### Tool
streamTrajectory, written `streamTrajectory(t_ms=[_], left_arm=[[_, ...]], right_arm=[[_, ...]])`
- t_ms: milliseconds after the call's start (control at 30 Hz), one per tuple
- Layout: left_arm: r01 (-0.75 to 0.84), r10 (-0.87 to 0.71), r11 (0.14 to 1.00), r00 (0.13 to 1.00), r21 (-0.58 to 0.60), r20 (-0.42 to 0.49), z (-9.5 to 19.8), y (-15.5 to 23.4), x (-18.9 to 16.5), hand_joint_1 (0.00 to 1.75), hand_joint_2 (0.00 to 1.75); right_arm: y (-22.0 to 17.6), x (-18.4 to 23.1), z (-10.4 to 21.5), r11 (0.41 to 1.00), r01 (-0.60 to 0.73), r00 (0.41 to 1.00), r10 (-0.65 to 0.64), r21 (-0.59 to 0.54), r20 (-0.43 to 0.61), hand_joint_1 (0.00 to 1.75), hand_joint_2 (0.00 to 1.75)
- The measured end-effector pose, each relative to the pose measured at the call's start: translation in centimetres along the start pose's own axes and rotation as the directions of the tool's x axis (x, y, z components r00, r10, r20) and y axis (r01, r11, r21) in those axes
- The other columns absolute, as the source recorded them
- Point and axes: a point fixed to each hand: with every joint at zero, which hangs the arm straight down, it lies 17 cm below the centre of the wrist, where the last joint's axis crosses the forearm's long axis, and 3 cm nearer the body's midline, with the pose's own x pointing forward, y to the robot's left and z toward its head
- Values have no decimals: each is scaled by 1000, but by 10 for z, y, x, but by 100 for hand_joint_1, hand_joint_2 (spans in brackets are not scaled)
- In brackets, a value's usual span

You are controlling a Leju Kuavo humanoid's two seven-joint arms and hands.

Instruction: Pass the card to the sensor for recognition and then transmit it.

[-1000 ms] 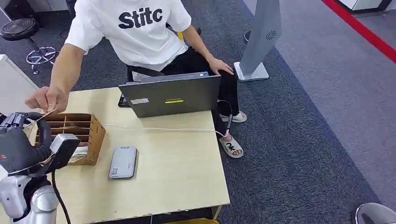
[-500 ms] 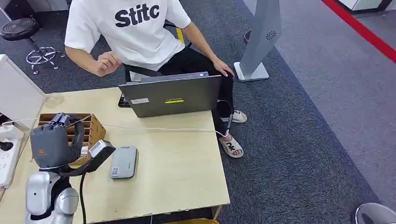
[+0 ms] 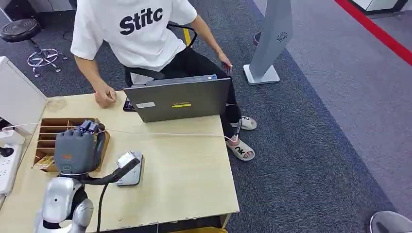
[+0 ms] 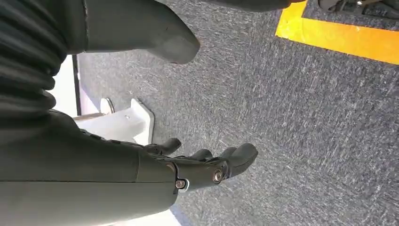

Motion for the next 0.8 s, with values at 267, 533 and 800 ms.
streamTrajectory(t_ms=[267,533,800], left_arm=[[41,-36,986,999,-158,37,18,-44,12,175,175],[59,-51,965,998,-256,37,38,-81,14,175,175],[66,-60,955,998,-291,29,44,-92,11,175,175]], right_arm=[[0,0,0,1000,10,1000,-10,1,-3,0,175],[1,-1,0,1000,11,1000,-11,3,-8,0,175],[1,-2,0,1000,14,1000,-13,4,-11,0,175]])
